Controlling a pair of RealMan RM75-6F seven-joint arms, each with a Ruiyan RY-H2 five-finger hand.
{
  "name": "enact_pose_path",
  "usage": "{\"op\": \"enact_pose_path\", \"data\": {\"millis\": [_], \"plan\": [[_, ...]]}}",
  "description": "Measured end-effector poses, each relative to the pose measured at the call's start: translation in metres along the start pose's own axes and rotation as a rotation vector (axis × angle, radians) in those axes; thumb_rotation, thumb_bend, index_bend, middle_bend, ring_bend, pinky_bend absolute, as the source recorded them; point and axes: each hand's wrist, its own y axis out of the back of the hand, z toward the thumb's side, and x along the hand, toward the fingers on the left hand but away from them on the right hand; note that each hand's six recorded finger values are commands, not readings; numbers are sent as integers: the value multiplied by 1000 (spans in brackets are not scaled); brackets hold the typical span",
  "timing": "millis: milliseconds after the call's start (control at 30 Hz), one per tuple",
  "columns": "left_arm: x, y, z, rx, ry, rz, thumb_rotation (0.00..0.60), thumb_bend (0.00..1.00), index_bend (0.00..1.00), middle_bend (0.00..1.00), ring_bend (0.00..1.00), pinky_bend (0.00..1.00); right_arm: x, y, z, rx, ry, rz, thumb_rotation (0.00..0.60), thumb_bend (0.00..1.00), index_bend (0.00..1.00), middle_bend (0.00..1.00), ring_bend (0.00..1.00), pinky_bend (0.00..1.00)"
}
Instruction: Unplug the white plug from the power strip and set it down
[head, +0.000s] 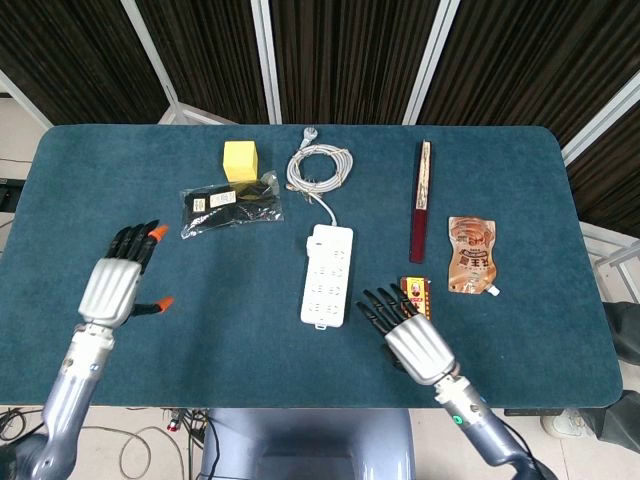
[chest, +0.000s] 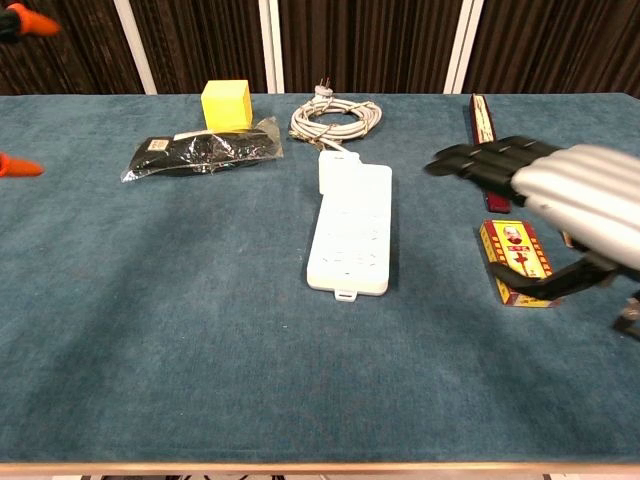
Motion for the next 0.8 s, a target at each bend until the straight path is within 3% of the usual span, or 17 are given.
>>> {"op": "enact_pose_path", "data": {"millis": [167, 400, 800], "plan": [[35, 1, 29, 23, -47, -25, 600, 60, 50, 14, 16, 61, -19, -12, 16, -17, 22, 32, 600, 509, 0, 0, 0, 0], [80, -7, 75, 49, -100, -91, 600, 60, 53, 43, 24, 62, -40, -20, 17, -35, 5, 52, 600, 509, 0, 0, 0, 0], [124, -35, 150, 84, -173, -156, 600, 60, 103, 115, 35, 77, -66, -36, 17, -65, 3, 99, 600, 509, 5, 0, 0, 0]]}}
